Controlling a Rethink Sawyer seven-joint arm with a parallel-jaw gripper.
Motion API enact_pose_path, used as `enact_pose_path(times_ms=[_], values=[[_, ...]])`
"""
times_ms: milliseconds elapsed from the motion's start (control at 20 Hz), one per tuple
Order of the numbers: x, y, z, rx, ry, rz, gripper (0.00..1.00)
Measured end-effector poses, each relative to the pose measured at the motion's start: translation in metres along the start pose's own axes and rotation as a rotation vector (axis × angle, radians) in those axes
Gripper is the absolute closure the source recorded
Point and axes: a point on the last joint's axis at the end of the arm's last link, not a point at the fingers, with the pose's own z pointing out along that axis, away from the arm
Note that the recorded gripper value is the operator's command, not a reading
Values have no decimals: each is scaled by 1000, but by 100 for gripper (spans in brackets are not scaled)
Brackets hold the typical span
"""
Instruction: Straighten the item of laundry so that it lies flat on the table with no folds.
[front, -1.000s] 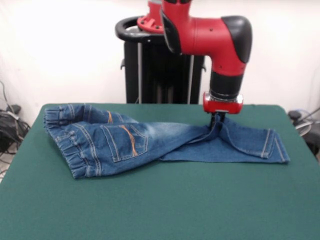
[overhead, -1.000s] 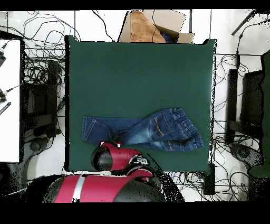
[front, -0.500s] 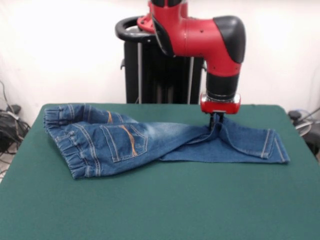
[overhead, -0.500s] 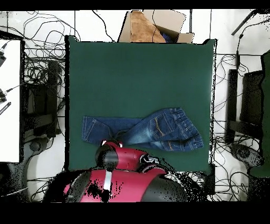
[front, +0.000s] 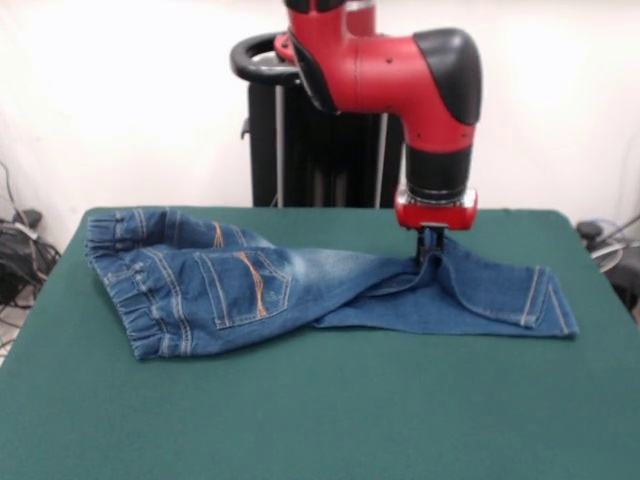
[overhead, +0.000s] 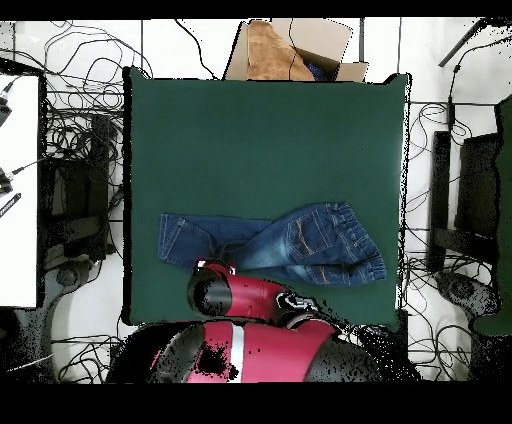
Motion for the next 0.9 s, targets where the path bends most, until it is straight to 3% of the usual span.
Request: enact_pose_path(times_ms=[900], values=[[-74, -11, -43, -8, -152, 97, 100]])
